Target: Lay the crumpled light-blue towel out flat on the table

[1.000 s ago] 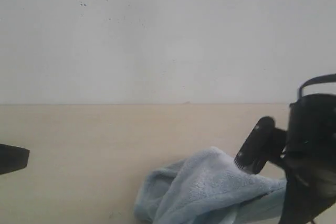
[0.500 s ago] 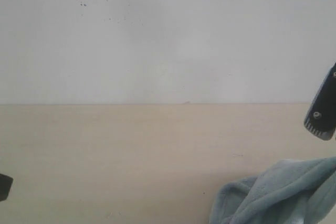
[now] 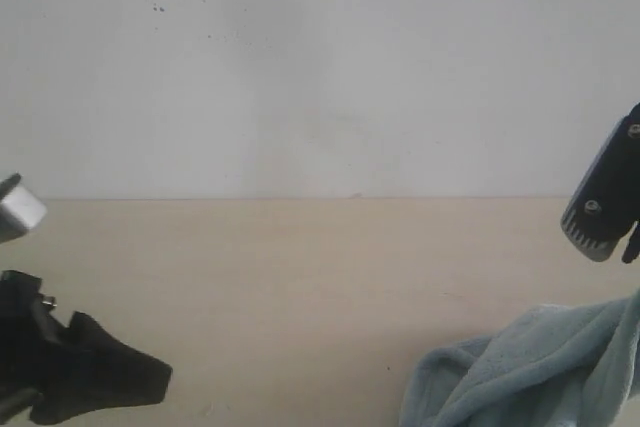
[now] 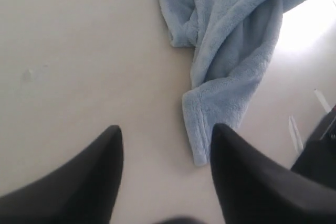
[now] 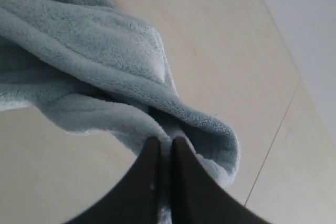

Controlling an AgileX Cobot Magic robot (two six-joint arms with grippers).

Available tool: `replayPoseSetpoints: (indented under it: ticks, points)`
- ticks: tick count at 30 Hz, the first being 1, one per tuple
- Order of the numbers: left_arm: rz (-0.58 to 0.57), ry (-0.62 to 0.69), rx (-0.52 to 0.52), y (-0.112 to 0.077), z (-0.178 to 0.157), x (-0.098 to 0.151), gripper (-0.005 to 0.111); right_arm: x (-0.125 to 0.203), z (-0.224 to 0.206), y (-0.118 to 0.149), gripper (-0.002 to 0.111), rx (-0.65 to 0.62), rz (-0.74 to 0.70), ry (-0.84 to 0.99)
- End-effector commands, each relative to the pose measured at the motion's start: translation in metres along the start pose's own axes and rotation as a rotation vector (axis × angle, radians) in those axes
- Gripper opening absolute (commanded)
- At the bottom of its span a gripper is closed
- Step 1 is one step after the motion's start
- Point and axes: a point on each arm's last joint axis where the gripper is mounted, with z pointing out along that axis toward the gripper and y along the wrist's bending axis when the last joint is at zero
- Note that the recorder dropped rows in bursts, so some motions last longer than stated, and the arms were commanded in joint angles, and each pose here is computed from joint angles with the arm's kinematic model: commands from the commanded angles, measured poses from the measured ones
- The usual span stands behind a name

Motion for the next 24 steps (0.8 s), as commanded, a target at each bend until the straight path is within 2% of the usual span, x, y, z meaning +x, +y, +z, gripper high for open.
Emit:
replayPoseSetpoints:
  ticks: [1,4,8,10,12,16,24]
  points:
    - [0.0,-0.01,0.027,0.012,0.036,-0.004,0.05,0.0,-0.002,-0.001,0.0,-0.001,0.013,-0.017]
    - [0.022,0.013,0.073,0.012,0.065,-0.001,0.05,0.001,-0.002,-0.001,0.0,-0.001,0.013,-0.006]
    - [0.054,-0.033,0.134,0.006,0.097,-0.002,0.05,0.002,-0.002,-0.001,0.0,0.0,0.015,0.005]
    - [0.129,-0.036,0.15,0.001,0.113,-0.002,0.05,0.003,-0.002,-0.001,0.0,0.0,0.018,0.013]
    - [0.266,-0.004,0.162,-0.004,0.129,0.0,0.05,0.003,-0.002,-0.001,0.0,0.0,0.02,0.02]
    - [0.395,0.039,0.11,-0.008,0.155,-0.001,0.05,0.004,-0.002,-0.001,0.0,-0.001,0.023,0.031]
    - [0.471,0.043,0.133,-0.02,0.189,-0.016,0.05,0.003,-0.002,0.001,0.0,-0.023,0.038,0.024]
